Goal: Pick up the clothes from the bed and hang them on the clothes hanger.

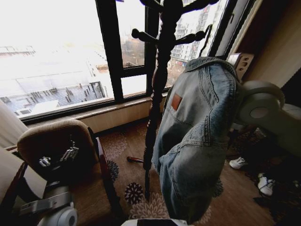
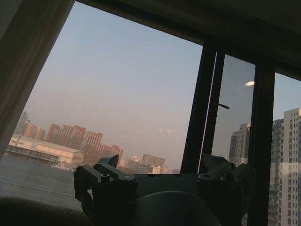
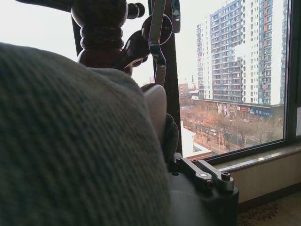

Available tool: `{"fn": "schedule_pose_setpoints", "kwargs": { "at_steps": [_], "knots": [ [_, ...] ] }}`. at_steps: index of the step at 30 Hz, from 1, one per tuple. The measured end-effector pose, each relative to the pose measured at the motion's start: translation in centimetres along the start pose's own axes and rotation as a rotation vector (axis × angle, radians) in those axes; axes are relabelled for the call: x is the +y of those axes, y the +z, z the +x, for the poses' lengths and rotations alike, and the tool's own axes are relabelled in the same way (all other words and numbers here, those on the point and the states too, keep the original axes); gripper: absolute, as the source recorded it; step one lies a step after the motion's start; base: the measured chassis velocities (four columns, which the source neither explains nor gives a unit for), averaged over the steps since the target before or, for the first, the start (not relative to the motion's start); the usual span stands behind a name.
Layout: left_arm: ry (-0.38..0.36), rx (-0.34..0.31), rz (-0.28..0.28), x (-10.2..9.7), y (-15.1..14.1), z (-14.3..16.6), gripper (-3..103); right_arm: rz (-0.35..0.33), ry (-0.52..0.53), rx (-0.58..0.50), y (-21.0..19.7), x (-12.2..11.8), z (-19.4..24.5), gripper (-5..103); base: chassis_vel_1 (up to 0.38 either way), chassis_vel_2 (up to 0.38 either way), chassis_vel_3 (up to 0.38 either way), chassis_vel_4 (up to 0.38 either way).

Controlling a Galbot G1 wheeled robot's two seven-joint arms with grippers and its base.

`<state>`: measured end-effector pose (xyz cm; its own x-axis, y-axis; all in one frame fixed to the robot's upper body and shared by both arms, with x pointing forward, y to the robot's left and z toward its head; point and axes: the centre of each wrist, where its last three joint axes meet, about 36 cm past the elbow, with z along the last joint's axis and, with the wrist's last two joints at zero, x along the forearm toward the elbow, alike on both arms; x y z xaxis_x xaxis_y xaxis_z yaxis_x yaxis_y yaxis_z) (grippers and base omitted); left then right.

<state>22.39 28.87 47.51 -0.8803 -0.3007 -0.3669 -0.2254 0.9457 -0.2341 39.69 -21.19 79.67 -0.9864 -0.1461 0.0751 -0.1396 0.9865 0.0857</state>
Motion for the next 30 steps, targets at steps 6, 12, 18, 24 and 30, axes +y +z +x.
{"fn": "schedule_pose_setpoints", "kwargs": {
  "at_steps": [6,12,18,24,30],
  "knots": [
    [-0.001,0.001,0.001,0.1,0.1,0.0,100,0.006,0.009,-0.002,-0.1,0.0,-0.1,21,0.000,0.000,0.000,0.000],
    [0.000,0.001,0.001,0.1,0.2,0.0,100,0.014,0.042,-0.003,-0.3,-0.3,-0.2,21,0.000,0.000,0.000,0.000],
    [0.001,0.000,0.001,0.1,0.2,0.0,100,0.015,0.067,0.000,-0.3,-1.0,-0.2,21,0.000,0.000,0.000,0.000],
    [0.002,0.001,0.001,0.1,0.2,0.0,100,0.008,0.064,0.004,-0.4,-1.4,-0.6,21,0.000,0.000,0.000,0.000],
    [0.005,0.002,-0.003,0.2,0.0,0.0,100,0.006,0.052,0.011,-0.3,-1.0,-0.9,21,0.000,0.000,0.000,0.000]
  ]
}}
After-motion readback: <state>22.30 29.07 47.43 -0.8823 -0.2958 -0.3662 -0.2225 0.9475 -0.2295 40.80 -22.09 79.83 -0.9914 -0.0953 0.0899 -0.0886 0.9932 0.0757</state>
